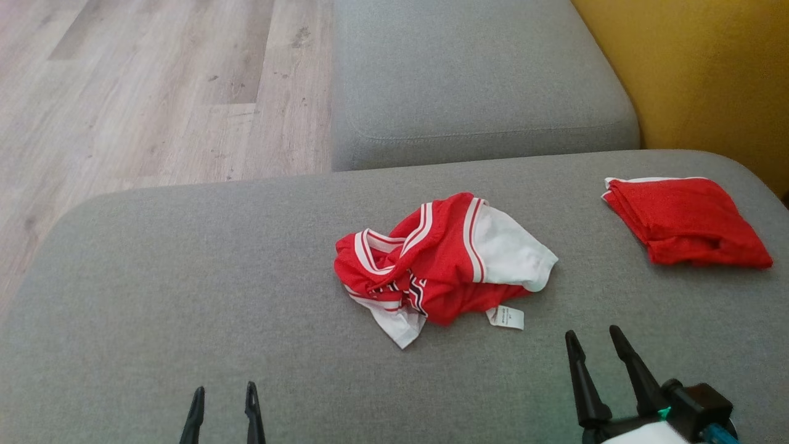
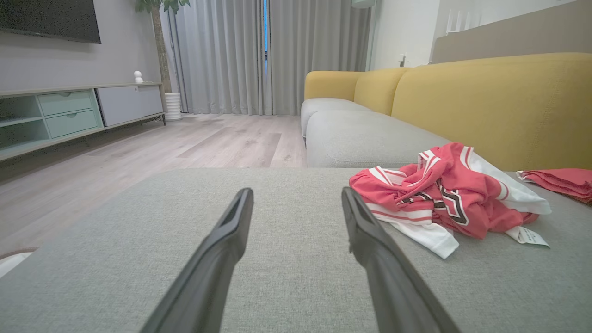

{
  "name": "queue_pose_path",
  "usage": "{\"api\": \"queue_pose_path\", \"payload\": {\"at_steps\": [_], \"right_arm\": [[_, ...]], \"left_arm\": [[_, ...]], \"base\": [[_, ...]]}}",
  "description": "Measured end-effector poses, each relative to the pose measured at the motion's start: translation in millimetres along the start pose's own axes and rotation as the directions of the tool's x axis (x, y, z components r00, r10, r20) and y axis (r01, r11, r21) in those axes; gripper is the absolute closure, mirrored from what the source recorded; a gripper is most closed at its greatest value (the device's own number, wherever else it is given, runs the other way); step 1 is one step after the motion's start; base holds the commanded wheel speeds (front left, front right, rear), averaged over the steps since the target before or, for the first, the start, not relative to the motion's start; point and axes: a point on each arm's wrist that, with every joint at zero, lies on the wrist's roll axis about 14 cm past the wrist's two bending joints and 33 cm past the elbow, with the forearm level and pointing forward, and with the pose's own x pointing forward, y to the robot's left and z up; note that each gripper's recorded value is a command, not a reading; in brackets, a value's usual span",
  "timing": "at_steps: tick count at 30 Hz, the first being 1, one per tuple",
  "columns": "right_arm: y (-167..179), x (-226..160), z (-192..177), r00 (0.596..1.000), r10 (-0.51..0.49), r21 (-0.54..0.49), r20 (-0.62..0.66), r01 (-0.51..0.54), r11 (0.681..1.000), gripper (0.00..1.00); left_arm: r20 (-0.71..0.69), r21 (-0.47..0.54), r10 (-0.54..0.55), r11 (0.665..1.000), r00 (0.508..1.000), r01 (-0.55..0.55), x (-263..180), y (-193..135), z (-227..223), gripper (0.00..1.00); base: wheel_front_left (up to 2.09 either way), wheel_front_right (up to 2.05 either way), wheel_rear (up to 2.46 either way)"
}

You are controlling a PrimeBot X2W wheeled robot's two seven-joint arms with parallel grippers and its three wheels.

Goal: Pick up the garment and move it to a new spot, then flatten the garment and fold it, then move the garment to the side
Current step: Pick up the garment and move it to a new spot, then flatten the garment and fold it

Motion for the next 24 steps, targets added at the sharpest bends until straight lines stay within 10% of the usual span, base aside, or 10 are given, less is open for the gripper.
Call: {"api": "queue_pose_path", "payload": {"at_steps": [24], "right_arm": [[0.2, -0.3, -6.9, 1.0, -0.002, 0.009, -0.023, 0.003, 1.0, 0.0]], "left_arm": [[-0.028, 0.002, -0.026, 1.0, 0.999, 0.026, 4.9, -6.3, -7.0, 0.0]], "base": [[0.0, 0.0, 0.0]]}}
